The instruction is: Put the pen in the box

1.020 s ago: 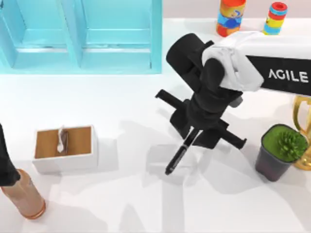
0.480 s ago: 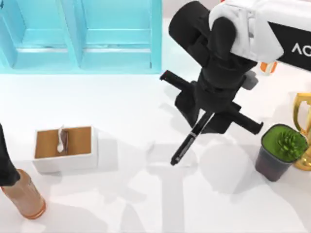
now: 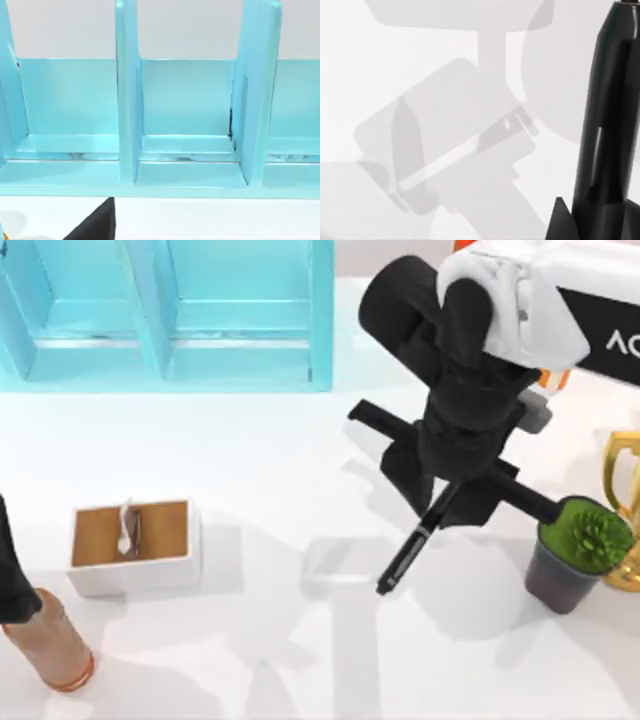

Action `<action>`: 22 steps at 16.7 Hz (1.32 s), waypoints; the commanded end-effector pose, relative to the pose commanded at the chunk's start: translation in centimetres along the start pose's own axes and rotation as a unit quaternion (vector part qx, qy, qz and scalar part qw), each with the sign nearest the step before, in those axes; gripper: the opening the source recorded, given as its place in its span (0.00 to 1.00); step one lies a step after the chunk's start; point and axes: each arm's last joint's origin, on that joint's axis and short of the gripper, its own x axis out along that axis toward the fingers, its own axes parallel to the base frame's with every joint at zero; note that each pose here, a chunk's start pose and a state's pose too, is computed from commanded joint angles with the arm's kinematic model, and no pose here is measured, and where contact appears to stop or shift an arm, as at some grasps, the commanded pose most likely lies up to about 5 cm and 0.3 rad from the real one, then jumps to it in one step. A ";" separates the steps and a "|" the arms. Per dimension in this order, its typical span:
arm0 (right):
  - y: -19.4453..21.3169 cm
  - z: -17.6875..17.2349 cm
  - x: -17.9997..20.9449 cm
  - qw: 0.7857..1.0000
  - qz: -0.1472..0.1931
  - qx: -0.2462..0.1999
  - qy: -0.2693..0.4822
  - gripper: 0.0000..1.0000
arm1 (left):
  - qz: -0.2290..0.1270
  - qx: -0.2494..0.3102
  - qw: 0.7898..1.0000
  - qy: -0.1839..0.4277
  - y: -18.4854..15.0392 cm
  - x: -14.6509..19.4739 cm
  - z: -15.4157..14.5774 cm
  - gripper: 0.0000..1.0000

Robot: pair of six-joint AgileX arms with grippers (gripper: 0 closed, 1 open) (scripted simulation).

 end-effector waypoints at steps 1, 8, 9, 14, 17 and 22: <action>0.0 0.3 -0.4 1.000 0.009 0.002 -0.002 0.00 | 0.000 0.000 1.000 0.000 0.0 0.0 0.0 1.00; -3.3 9.2 -8.7 0.982 0.154 0.088 -0.066 0.00 | 0.000 0.000 1.000 0.000 0.0 0.0 0.0 1.00; -4.6 11.3 -9.6 0.977 0.163 0.110 -0.078 0.00 | 0.000 0.000 1.000 0.000 0.0 0.0 0.0 1.00; -14.7 20.9 -10.2 0.954 0.137 0.243 -0.114 0.00 | 0.000 0.000 1.000 0.000 0.0 0.0 0.0 1.00; -22.3 24.8 -8.6 0.936 0.089 0.327 -0.100 0.00 | 0.000 0.000 1.000 0.000 0.0 0.0 0.0 1.00; -33.1 26.9 -5.2 0.900 0.016 0.434 -0.041 0.00 | 0.000 0.000 1.000 0.000 0.0 0.0 0.0 1.00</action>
